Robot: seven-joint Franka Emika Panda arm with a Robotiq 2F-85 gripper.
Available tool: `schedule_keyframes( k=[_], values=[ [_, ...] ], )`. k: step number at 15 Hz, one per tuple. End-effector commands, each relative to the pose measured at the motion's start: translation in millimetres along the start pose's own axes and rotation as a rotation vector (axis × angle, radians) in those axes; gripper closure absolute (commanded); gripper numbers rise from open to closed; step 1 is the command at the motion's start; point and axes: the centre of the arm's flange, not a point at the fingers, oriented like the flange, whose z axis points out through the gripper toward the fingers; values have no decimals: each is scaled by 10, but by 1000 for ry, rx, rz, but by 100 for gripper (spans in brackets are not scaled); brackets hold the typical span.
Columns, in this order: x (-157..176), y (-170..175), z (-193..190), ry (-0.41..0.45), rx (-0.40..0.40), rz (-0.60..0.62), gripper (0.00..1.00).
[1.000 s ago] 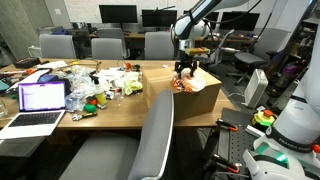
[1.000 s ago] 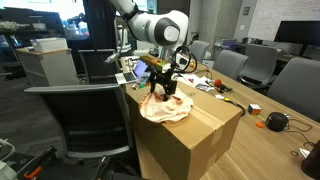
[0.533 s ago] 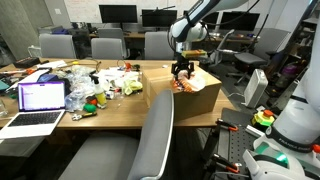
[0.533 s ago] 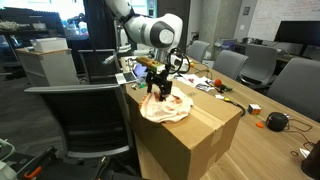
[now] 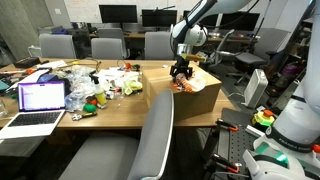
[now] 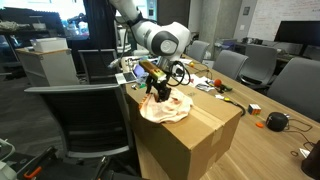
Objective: Pick up the cloth from the box and put it on the chair's headrest
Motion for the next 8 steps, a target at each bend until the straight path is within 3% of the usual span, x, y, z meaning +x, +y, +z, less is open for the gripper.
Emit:
schedule_keyframes(
  k=[1,3,4,8],
  values=[
    [39,78,76,4,8,6,0],
    [29,75,67,5,4,7,0],
    [17,66,45,8,6,5,19],
    [-45,62,-40,25,15,3,49]
  ],
)
